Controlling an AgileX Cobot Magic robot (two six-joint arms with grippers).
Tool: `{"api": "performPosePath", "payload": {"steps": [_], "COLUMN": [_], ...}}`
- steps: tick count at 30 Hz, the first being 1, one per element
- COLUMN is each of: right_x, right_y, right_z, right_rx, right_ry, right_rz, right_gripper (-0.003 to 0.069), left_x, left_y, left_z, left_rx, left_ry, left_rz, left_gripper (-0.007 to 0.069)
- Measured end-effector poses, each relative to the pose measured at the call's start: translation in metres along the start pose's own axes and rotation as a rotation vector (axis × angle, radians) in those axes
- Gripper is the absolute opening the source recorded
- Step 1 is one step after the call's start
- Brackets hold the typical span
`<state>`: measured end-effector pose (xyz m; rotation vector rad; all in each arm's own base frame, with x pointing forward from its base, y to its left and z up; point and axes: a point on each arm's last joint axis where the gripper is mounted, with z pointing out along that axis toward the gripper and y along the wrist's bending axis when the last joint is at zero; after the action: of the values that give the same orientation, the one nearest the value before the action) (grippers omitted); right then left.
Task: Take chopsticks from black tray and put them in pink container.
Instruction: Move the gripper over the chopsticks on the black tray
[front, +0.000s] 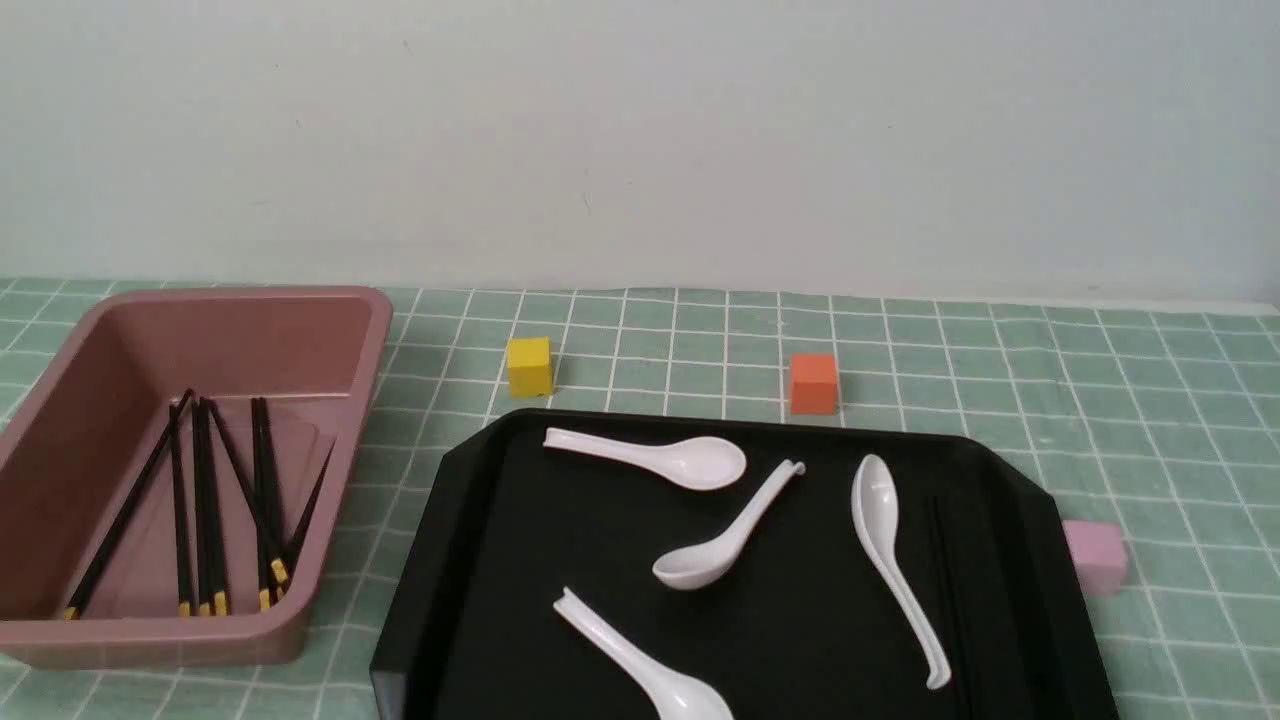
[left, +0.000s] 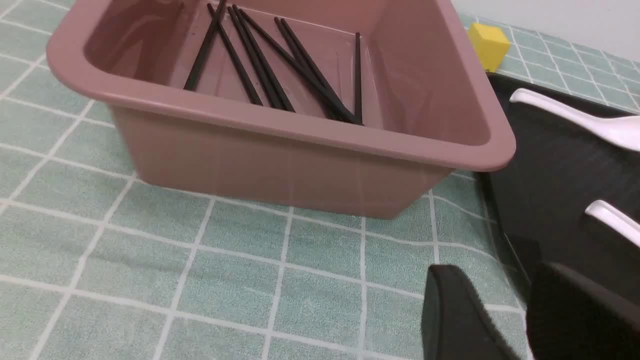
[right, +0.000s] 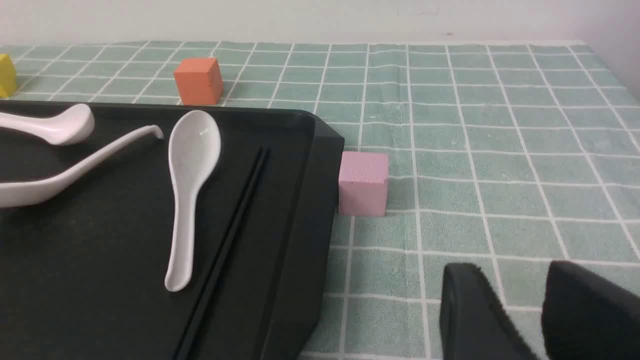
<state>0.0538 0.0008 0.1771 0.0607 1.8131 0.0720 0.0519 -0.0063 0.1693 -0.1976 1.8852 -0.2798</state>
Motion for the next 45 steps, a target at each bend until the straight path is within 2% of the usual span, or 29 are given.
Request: {"api": "performPosePath", "payload": {"steps": [45], "right_x": [-0.0002], "right_y": [0.0007], "right_z": [0.0], "right_rx": [-0.008], "right_ry": [-0.002], "right_rz": [0.029], "right_gripper": [0.024], "left_x": [0.0], "left_y": [0.0], "left_z": [0.0], "left_rx": [0.0], "left_ry": [0.0], "left_rz": [0.0], "left_gripper": [0.0239]}}
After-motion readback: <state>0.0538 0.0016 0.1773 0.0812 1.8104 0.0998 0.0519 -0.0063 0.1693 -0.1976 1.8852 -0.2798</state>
